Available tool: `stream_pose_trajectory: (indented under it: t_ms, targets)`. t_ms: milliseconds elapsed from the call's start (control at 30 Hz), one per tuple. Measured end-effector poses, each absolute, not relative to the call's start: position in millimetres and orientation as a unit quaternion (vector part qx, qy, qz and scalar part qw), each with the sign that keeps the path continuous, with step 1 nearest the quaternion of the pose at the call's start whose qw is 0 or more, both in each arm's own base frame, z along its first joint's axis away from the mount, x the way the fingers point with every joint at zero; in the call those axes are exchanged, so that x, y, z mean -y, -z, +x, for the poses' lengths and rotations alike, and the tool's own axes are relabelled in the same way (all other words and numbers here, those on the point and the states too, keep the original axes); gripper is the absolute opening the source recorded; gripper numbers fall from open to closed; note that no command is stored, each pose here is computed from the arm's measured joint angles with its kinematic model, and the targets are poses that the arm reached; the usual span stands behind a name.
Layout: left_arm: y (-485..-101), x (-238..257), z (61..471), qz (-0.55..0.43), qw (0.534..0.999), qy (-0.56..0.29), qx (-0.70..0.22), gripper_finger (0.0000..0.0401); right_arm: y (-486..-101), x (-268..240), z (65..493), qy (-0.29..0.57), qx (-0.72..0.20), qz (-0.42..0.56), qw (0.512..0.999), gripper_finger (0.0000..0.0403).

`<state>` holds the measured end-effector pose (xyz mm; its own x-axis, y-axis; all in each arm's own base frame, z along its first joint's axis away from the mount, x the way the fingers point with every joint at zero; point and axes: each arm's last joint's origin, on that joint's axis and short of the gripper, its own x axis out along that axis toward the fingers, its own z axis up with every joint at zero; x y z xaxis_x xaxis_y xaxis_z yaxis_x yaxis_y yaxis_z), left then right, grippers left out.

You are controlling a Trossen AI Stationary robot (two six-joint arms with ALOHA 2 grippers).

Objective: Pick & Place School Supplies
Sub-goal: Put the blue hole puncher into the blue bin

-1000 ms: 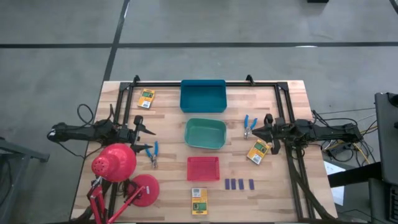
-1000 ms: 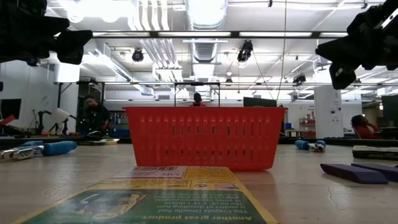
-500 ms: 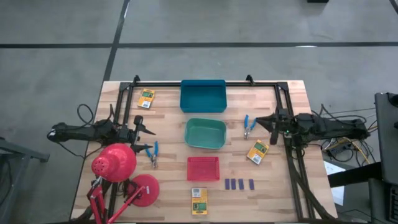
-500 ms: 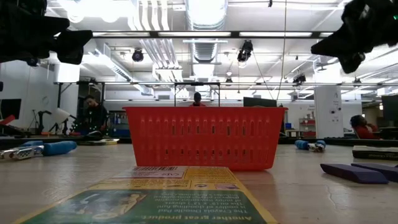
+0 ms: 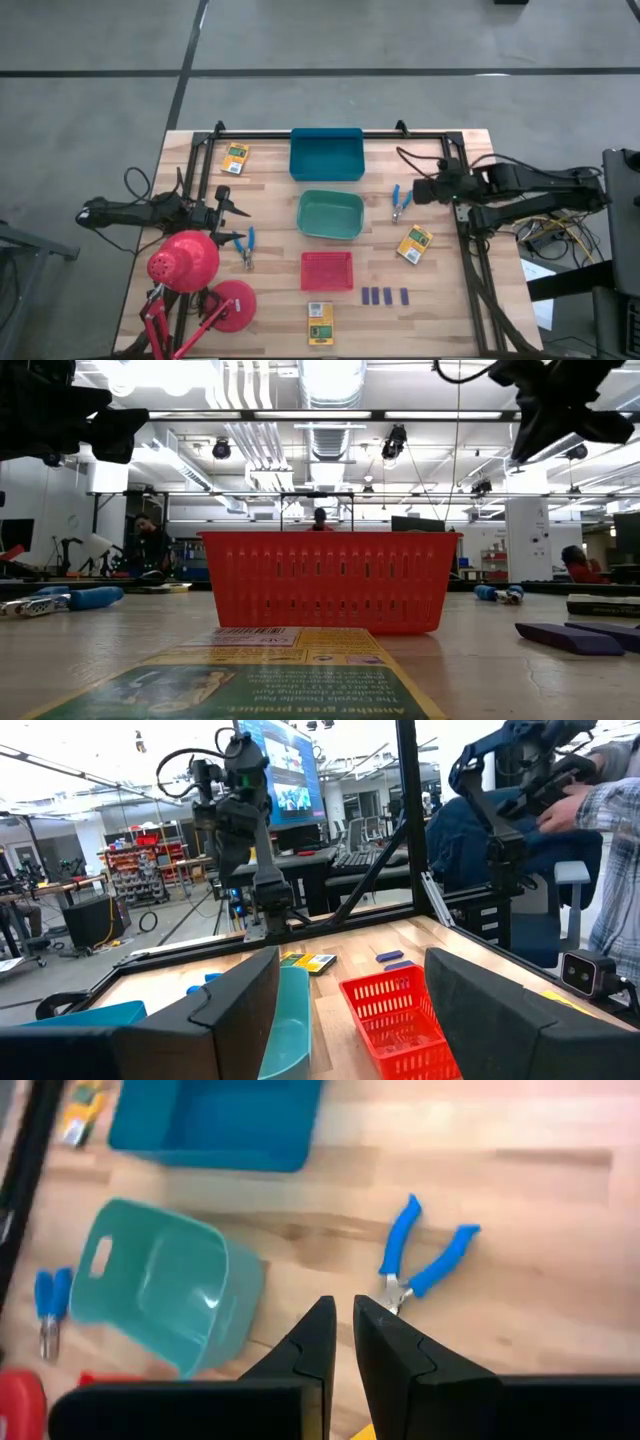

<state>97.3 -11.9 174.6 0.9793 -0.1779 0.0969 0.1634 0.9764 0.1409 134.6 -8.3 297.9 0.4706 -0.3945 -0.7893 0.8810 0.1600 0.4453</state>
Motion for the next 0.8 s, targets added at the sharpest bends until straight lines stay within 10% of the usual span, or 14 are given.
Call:
stream_pose_trajectory:
  t_ms: [800]
  targets:
    - [-174.6, 11.9, 97.3, 0.066, 0.993, 0.086, 0.054, 0.0256, -250.5, 33.6, 163.8, 0.56, -0.308, 0.535, 0.553, 0.0038]
